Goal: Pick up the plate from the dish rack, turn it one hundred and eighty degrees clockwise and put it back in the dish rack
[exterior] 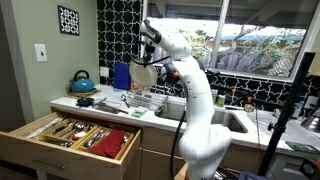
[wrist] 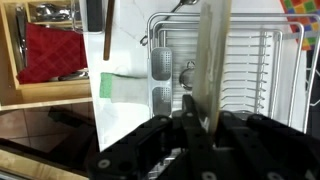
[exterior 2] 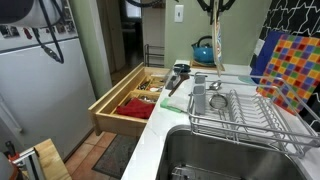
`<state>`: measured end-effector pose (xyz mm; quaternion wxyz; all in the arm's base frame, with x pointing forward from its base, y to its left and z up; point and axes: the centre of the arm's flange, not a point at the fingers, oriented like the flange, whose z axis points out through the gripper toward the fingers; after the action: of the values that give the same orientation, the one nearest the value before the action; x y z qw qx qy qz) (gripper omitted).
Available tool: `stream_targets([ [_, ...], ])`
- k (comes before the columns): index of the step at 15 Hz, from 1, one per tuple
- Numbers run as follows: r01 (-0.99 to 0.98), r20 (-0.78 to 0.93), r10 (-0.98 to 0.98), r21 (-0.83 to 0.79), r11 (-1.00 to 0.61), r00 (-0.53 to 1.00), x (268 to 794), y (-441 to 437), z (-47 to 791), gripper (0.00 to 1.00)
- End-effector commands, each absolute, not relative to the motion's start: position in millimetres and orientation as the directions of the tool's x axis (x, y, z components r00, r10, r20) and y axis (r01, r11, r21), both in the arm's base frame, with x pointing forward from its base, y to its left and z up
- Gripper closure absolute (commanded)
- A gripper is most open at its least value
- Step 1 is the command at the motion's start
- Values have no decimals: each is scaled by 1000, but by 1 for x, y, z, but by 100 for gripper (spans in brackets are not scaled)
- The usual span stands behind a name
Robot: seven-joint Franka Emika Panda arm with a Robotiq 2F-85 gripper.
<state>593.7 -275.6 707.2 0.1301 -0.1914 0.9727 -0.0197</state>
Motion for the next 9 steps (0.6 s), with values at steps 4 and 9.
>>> stream_targets([
  [4,-191,-273,-187,-11,982,-944,593,-286,704,89],
  [9,-133,-284,-123,13,991,-951,594,-287,705,96],
])
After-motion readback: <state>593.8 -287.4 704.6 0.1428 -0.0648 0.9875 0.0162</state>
